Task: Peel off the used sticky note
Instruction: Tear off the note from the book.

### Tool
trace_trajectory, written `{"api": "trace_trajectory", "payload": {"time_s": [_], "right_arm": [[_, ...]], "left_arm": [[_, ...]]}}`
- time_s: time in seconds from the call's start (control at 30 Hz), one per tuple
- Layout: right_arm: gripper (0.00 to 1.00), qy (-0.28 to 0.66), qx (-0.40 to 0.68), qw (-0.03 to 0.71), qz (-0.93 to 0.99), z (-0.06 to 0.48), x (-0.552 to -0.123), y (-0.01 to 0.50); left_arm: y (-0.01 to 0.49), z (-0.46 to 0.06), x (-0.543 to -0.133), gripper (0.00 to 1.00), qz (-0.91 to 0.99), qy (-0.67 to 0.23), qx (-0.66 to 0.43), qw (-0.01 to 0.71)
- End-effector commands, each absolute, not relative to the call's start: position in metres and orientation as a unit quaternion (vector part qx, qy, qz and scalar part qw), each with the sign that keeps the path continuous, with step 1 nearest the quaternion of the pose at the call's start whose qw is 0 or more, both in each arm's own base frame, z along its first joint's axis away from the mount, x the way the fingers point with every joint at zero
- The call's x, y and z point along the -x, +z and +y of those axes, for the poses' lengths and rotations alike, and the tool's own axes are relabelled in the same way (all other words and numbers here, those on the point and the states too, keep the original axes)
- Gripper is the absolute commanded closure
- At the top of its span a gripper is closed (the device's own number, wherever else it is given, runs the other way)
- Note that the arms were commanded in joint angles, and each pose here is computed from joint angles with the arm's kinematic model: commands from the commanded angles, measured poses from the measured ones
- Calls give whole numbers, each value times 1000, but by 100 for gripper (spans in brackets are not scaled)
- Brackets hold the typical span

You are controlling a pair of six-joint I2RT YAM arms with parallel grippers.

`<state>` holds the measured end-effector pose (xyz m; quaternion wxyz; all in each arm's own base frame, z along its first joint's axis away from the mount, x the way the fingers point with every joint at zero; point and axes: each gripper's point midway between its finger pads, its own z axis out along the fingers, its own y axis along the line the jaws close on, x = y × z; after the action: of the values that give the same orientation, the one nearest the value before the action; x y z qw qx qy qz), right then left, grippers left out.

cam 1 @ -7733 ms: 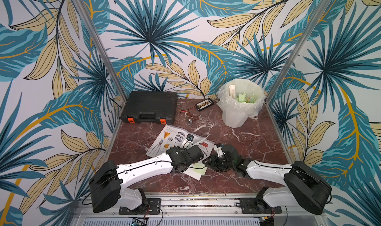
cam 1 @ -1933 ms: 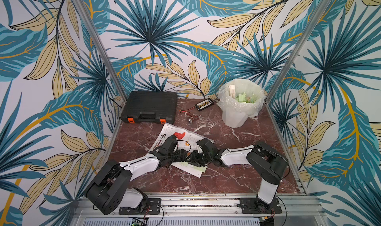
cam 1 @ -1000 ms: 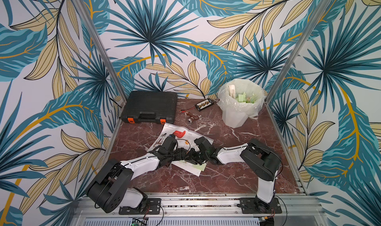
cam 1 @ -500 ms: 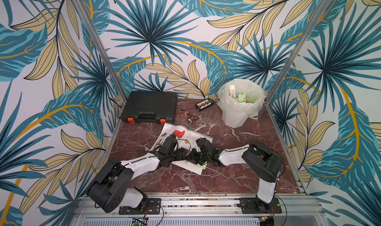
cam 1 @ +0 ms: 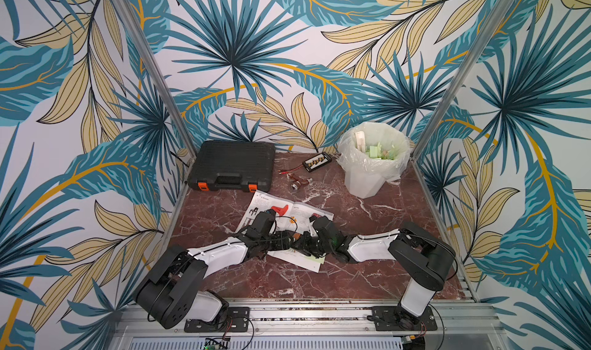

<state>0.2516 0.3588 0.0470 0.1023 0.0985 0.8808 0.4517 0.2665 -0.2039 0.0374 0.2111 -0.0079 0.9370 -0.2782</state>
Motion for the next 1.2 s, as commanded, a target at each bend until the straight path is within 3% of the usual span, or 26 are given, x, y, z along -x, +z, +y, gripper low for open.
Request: {"api": "trace_trajectory", "payload": {"time_s": [0.0,0.67,1.17], "right_arm": [[100,446,-103,109,882,347,-246,51],[100,435,-102,106,888,339,-240,35],[100,445,-106,167,873,304,-252,79]], "left_arm": [[-9,-153,-247,25,971,-165,55,163],[3,-167,-254,25,966,-194,41,167],[14,-166,-257,24,964,-193,37,177]]}}
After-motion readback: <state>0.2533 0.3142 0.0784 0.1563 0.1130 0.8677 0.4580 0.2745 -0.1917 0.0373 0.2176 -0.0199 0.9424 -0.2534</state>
